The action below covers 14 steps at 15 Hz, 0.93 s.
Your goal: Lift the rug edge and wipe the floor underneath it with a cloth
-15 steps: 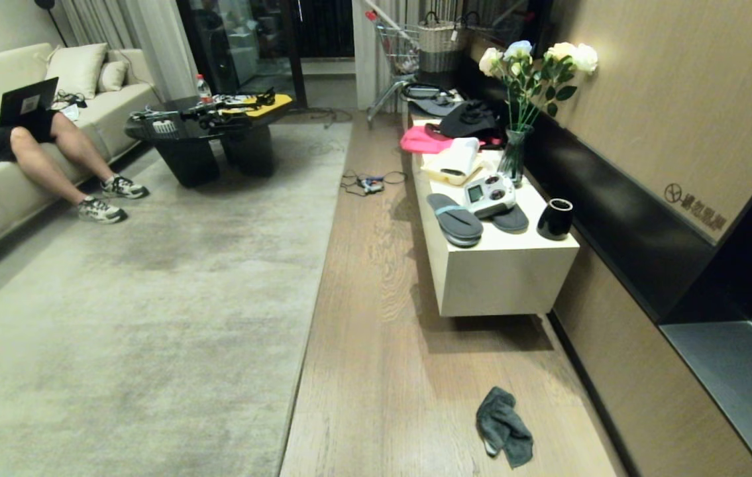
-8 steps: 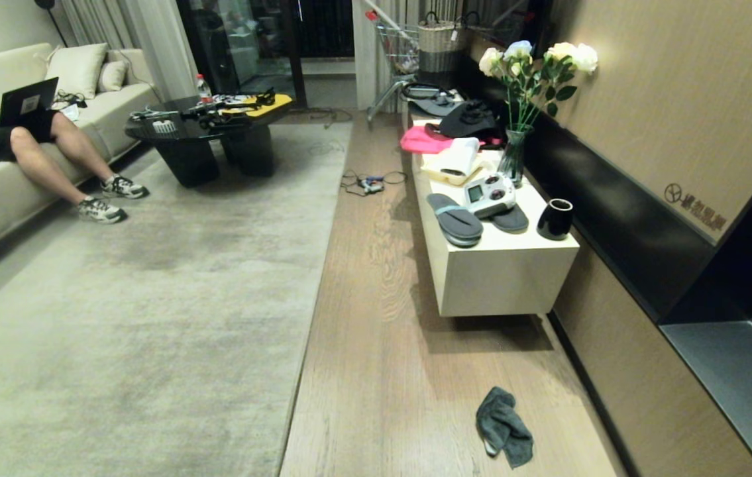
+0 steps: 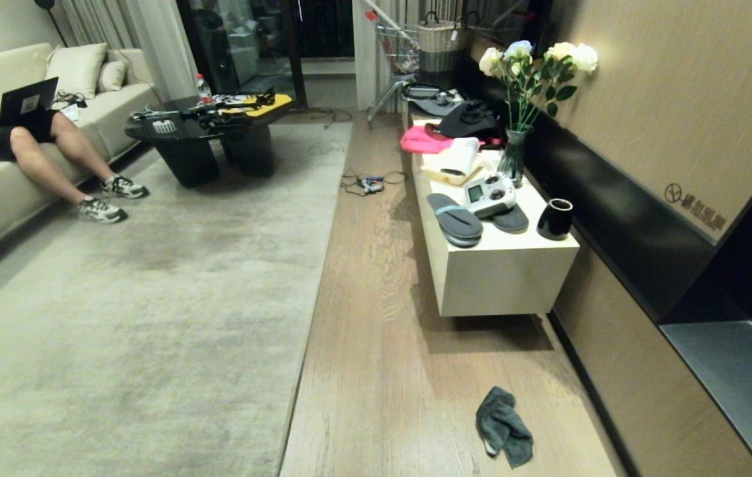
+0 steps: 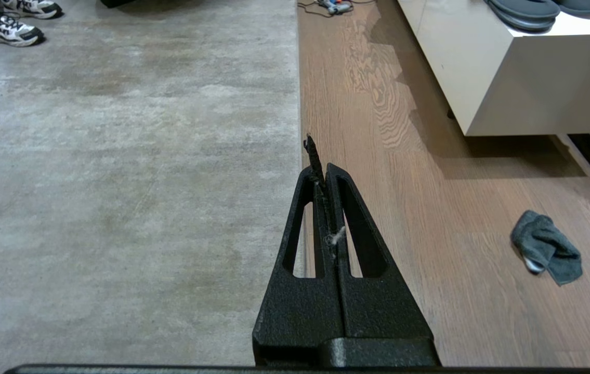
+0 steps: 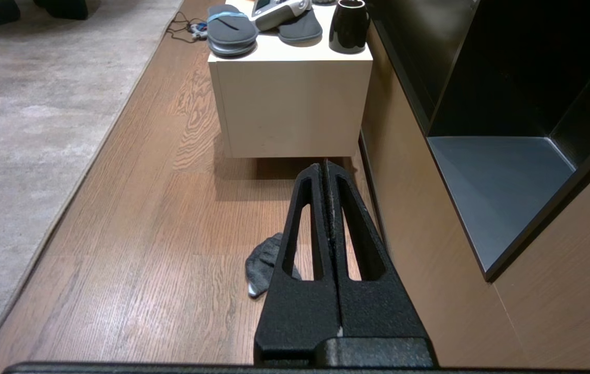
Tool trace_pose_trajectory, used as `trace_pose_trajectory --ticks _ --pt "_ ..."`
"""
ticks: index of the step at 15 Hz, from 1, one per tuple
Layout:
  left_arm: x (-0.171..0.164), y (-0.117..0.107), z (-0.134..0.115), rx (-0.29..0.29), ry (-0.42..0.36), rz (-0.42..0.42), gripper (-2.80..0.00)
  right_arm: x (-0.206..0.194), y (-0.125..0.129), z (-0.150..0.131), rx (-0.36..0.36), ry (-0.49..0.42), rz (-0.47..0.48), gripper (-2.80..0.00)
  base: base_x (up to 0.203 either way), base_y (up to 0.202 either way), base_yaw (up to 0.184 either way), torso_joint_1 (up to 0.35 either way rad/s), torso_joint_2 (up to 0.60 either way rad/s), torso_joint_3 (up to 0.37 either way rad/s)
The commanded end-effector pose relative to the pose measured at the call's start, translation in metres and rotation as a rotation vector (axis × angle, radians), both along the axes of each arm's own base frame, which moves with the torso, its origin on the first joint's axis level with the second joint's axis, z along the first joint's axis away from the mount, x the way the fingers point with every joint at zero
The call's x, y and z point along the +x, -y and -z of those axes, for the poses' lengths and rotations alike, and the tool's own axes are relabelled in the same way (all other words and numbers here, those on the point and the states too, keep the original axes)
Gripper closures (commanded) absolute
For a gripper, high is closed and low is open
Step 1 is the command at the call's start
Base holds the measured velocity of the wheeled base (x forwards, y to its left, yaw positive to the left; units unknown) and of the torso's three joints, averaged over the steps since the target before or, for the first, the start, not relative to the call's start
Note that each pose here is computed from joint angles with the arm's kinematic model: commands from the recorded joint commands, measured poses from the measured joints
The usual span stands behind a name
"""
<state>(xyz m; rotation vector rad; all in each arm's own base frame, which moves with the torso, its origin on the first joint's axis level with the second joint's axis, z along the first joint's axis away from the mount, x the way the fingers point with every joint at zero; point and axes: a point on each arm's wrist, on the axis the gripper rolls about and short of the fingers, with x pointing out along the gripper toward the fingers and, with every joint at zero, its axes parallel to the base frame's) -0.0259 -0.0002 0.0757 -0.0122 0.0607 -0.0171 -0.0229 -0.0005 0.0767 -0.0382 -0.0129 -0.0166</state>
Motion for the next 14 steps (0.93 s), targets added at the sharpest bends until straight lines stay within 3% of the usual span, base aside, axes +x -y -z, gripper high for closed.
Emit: trace_pose_trajectory --ticks 1,9,14 --pt "0.0000 0.0000 0.0001 0.000 -0.001 0.001 0.00 0.0001 0.0000 -0.0001 0.000 -0.001 -0.001 0.00 0.000 0.000 0.000 0.000 0.00 0.000" --pt "0.0000 0.0000 0.0001 0.000 -0.001 0.001 0.00 0.0001 0.0000 -0.0002 -0.003 0.001 0.001 0.00 0.000 0.000 0.000 0.000 0.00 0.000" --pt "0.0000 0.0000 0.0001 0.000 -0.001 -0.001 0.00 0.0001 0.0000 -0.0002 -0.003 0.001 -0.001 0.00 0.000 0.000 0.000 -0.008 -0.30 -0.326"
